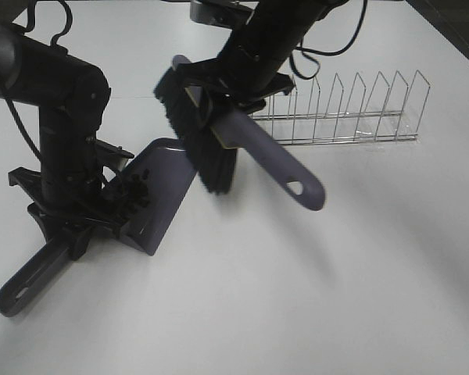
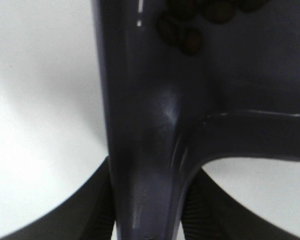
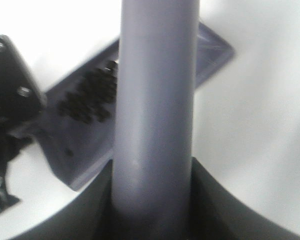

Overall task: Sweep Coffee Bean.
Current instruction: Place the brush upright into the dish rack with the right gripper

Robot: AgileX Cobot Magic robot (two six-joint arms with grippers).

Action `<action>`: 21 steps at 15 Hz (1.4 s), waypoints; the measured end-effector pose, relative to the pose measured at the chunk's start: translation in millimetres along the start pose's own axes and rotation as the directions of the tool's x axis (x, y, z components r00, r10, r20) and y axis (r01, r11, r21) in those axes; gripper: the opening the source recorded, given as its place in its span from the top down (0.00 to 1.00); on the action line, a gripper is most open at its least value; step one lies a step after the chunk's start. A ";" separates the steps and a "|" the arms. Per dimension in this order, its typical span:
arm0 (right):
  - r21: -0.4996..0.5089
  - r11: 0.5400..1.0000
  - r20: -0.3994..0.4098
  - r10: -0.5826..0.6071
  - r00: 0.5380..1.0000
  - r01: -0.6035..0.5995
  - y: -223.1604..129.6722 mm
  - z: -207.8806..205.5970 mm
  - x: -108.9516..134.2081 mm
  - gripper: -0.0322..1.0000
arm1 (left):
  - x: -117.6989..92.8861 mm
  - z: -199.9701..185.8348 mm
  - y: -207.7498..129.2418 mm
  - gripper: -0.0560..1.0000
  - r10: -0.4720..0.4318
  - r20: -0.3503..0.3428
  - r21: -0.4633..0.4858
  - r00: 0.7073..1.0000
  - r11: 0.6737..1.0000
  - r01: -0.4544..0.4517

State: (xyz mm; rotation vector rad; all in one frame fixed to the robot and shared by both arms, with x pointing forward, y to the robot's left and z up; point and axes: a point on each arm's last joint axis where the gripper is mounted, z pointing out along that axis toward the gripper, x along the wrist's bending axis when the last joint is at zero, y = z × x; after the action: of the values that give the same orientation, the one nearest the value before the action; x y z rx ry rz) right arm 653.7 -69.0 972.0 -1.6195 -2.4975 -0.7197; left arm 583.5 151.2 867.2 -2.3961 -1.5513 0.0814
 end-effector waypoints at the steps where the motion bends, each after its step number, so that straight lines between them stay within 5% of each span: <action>1: 0.056 0.998 0.105 -0.024 0.994 0.019 -4.8 -4.4 -11.2 0.67 | 0.0 0.0 0.0 0.63 -0.002 0.000 0.000 1.000 1.000 0.002; 3: 0.176 0.984 0.320 -0.063 0.945 0.006 -15.0 -16.6 -29.5 0.67 | 1.2 -0.2 -0.3 0.63 -0.038 0.004 0.002 0.999 0.999 0.038; 6: 0.216 0.976 0.354 -0.070 0.933 -0.009 -28.3 -34.7 -28.2 0.67 | 4.5 -3.2 -0.2 0.63 -0.110 0.049 -0.011 0.993 0.994 0.110; 11: 0.138 0.989 0.365 -0.002 0.931 -0.051 -88.9 -72.7 -28.6 0.67 | 18.5 -4.0 1.6 0.63 -0.226 0.140 -0.023 0.964 0.973 0.232; 14: 0.070 0.963 0.425 0.206 0.882 -0.259 -138.5 -103.3 -76.7 0.67 | 19.1 -6.2 2.3 0.63 -0.269 0.149 -0.045 0.952 0.960 0.278; 21: -0.038 0.934 0.459 0.332 0.824 -0.355 -131.4 -102.7 -117.2 0.67 | 19.2 -6.4 3.4 0.63 -0.283 0.153 -0.057 0.947 0.954 0.294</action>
State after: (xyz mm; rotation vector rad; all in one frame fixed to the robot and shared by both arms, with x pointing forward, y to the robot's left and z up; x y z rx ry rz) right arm 570.6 -254.9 981.6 -2.3682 -2.3425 -0.2429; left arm 595.9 165.9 874.5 -2.2336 -1.9907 0.1358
